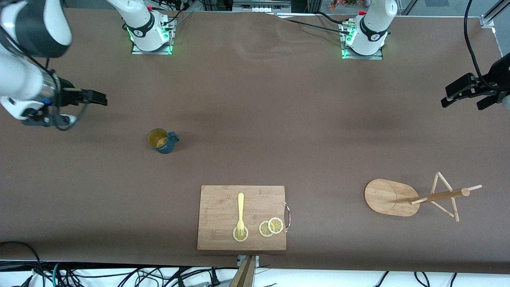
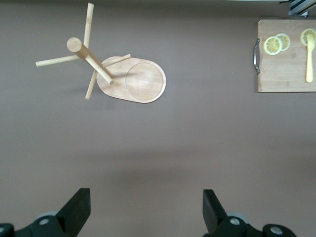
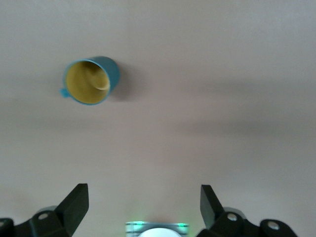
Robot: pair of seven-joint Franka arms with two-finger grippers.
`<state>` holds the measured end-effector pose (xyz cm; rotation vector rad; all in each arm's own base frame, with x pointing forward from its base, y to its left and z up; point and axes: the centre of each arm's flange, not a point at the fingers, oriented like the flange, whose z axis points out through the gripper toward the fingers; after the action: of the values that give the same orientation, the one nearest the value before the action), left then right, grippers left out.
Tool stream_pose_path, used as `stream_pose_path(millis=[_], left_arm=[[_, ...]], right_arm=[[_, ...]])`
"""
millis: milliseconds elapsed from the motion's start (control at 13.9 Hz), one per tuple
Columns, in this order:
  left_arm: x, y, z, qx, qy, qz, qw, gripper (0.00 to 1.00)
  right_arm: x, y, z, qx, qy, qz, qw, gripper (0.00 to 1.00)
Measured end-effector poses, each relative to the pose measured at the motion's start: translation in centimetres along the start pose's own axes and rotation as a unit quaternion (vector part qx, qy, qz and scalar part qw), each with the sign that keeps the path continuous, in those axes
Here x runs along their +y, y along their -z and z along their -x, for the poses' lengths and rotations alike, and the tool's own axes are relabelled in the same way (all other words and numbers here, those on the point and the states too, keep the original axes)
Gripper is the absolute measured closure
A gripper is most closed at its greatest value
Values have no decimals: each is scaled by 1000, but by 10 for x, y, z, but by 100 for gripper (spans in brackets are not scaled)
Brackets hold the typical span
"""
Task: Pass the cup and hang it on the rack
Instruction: 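Move the right gripper over the teal mug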
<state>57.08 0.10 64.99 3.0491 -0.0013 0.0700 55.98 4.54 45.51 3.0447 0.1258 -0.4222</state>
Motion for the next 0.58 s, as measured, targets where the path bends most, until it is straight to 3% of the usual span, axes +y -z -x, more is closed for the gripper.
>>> stream_pose_path(millis=[72,216,577], left_arm=[[1,2,1,1,-1,2,1000,0],[3,2,1,-1,-2,2,1000,0],[-4,-3,-3,-1,3,3,1000,0]], right_arm=[[-22,-16,-14,2,22,23,999,0],[-52,-45,-38,15,54,39,998,0],[-65,-114,-62,92,121,35,988,4]])
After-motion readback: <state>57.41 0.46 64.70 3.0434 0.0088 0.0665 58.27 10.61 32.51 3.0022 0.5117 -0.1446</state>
